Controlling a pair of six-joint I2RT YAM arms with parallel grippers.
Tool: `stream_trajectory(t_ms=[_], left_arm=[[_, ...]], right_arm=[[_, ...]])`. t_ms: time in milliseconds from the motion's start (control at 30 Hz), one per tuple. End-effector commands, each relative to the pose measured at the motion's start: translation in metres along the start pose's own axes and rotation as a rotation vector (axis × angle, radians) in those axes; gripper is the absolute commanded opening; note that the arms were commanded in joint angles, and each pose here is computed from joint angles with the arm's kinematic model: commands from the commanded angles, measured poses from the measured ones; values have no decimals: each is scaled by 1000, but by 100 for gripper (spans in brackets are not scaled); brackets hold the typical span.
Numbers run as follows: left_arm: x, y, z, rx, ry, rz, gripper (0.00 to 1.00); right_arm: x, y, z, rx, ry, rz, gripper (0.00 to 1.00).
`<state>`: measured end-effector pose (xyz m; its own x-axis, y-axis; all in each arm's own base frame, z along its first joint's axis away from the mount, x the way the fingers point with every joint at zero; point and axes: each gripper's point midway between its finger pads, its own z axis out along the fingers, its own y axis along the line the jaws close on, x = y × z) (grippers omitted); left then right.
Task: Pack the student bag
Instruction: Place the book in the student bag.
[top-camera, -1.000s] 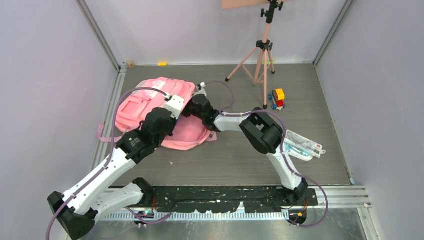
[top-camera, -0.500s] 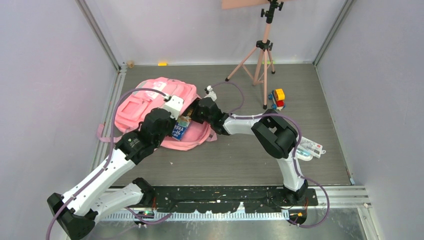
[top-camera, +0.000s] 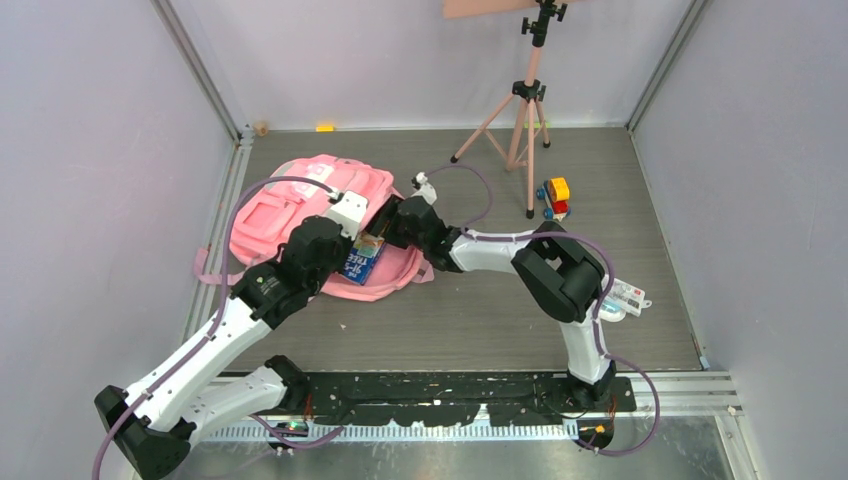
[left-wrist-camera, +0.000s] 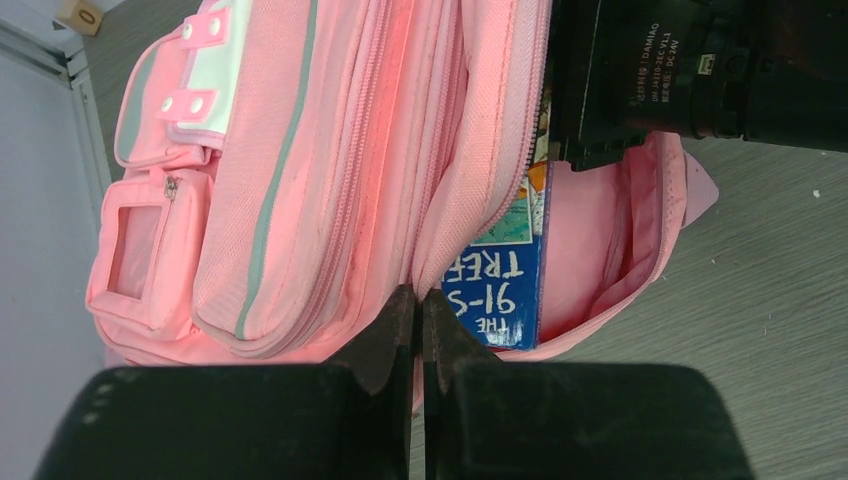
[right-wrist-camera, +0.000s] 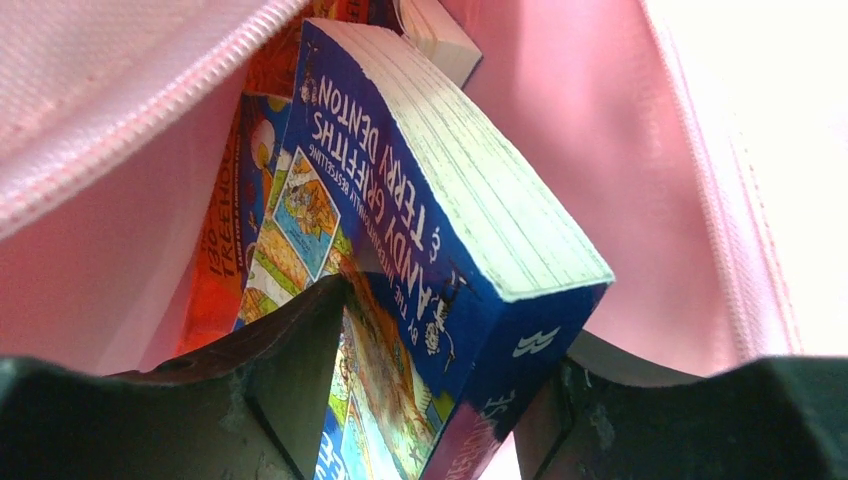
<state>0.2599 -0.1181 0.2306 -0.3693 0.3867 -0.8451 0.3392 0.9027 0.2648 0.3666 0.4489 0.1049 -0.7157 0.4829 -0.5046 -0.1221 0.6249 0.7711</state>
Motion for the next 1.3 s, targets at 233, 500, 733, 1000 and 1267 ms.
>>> stream_trajectory(t_ms=[233, 500, 733, 1000, 1267], left_arm=[[-17, -3, 2, 20, -64, -44, 0], [-18, -5, 0, 30, -70, -49, 0], [-16, -5, 1, 27, -63, -46, 0], [-16, -6, 1, 34, -61, -45, 0], [-17, -18, 3, 97, -65, -46, 0]], right_arm=[[-16, 69, 51, -84, -89, -156, 81], [-34, 14, -12, 93, -225, -323, 93], [-25, 18, -32, 44, -161, -340, 93], [-18, -5, -42, 111, -139, -330, 94], [-35, 19, -77, 37, -166, -366, 92]])
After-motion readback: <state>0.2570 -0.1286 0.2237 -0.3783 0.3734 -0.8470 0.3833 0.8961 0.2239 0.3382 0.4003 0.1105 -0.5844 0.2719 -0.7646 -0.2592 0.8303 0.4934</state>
